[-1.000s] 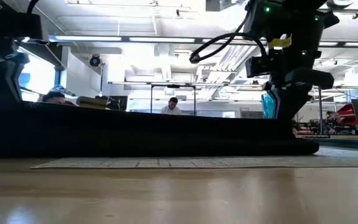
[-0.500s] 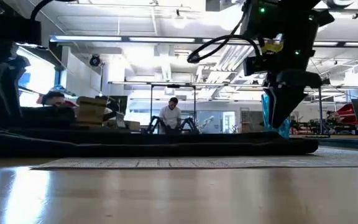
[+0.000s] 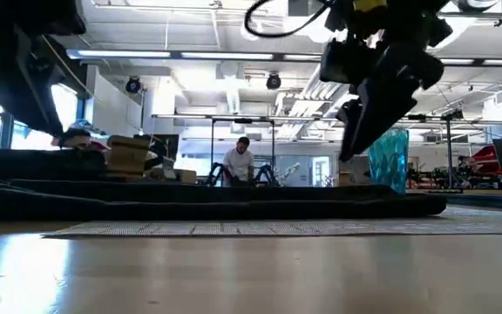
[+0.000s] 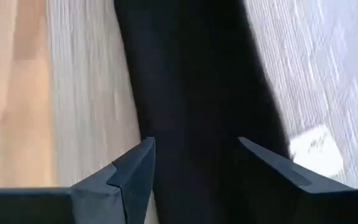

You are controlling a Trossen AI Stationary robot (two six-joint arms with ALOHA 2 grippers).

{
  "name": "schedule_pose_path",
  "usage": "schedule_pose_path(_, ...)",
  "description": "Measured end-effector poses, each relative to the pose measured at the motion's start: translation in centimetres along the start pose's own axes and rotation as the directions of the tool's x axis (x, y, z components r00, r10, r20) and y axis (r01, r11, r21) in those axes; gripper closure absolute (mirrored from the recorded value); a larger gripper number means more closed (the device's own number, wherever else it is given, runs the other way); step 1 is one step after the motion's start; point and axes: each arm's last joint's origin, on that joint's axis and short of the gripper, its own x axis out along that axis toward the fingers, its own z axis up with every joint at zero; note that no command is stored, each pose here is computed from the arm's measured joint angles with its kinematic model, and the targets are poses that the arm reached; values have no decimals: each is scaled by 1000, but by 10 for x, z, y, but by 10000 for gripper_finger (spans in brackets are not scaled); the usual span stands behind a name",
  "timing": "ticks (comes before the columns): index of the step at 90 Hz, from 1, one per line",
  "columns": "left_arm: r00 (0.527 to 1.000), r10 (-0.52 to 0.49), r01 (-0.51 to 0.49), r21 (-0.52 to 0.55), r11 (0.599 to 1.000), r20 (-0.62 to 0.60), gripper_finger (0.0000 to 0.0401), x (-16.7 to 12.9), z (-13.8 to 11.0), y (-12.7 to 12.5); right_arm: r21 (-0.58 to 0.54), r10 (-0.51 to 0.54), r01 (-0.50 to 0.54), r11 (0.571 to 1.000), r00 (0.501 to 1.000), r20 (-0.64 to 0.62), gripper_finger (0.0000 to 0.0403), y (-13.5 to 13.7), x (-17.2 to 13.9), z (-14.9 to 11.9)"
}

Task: Set table place
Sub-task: Fold the black table napkin

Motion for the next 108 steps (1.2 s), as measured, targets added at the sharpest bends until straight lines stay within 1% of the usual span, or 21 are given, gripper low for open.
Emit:
schedule_pose_path(3,1000,-5,5,-1,1000,-8,243,6,-3,1,-5,-33,33,999,999,-1,202,0,3,-4)
schedule_pose_path(8,999,-17,16,-7,1000,-38,244,14,-11,3,-8,-57,57,998,998,-34,202,-1,6,-12)
schedule_pose_path(13,997,-25,24,-21,999,-76,244,19,-18,5,9,-59,59,998,996,-65,202,-1,9,-21)
schedule_pose_path(17,995,-12,9,-34,999,-94,244,22,-23,8,25,-56,59,998,994,-90,202,-2,12,-28)
schedule_pose_path(31,993,20,-24,-39,999,-113,244,30,-39,15,46,-63,72,996,982,-176,202,-3,21,-59)
schedule_pose_path(42,990,16,-25,-65,998,-141,244,33,-46,19,102,-64,89,991,972,-227,201,-3,21,-69)
schedule_pose_path(53,991,31,-41,-71,997,-133,245,33,-57,22,128,-62,97,987,965,-256,201,3,21,-75)
schedule_pose_path(61,993,49,-56,-57,997,-107,245,32,-59,21,129,-65,101,986,964,-258,201,7,20,-75)
schedule_pose_path(71,994,55,-59,-39,998,-94,245,29,-55,18,127,-63,98,987,965,-254,201,9,19,-69)
schedule_pose_path(84,997,-3,3,10,1000,-77,245,20,-38,7,136,-52,92,986,961,-270,201,11,10,-54)
schedule_pose_path(92,998,-2,4,32,999,-70,245,14,-28,2,171,-53,103,980,961,-273,201,12,0,-38)
schedule_pose_path(100,999,3,-1,44,999,-53,245,8,-17,-2,218,-52,130,967,942,-332,201,13,-10,-31)
schedule_pose_path(108,1000,-3,4,45,999,-23,245,3,-4,-5,283,-23,124,951,942,-336,201,16,-19,-24)
